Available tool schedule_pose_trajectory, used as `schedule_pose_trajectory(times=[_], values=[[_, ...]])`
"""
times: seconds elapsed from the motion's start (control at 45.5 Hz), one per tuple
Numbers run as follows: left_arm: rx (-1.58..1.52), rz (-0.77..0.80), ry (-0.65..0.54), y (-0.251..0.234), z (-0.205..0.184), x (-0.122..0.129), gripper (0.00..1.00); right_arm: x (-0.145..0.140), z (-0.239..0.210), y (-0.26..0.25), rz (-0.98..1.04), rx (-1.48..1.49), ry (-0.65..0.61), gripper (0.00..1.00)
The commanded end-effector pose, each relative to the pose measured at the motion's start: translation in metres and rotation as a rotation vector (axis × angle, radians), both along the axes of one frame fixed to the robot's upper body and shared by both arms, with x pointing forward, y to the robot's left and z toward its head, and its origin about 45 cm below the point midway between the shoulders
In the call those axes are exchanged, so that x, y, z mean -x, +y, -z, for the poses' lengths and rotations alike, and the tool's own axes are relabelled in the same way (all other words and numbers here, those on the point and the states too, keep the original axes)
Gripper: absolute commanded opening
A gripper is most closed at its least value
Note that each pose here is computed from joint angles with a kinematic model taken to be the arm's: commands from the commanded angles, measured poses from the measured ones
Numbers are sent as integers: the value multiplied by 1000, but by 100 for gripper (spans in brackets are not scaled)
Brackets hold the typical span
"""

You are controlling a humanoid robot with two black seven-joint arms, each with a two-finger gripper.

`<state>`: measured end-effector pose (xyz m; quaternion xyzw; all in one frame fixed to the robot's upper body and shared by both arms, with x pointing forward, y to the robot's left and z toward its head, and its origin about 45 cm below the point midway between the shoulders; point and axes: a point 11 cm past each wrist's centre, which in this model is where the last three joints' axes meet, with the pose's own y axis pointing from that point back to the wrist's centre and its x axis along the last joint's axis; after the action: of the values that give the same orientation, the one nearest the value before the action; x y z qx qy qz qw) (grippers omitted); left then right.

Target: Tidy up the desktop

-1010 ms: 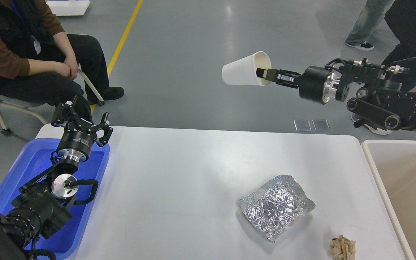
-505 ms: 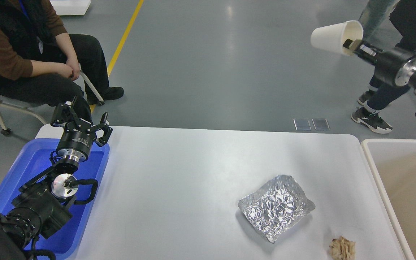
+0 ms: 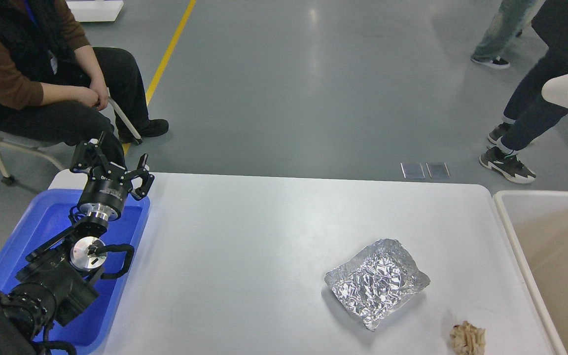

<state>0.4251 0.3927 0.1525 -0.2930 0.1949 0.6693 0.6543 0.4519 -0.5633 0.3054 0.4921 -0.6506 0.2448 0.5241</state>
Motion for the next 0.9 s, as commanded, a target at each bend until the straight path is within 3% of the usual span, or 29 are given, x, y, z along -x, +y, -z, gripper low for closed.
schedule_pose_trajectory(times=[0.0,0.351,0.878], values=[[0,0,2,0,1,0,100,51,26,-54,286,61,67,0],[0,0,2,0,1,0,100,110,95,-75,438,87,160,0],[0,-1,1,0,0,0,100,143,198,-26,402,-6,308,0]])
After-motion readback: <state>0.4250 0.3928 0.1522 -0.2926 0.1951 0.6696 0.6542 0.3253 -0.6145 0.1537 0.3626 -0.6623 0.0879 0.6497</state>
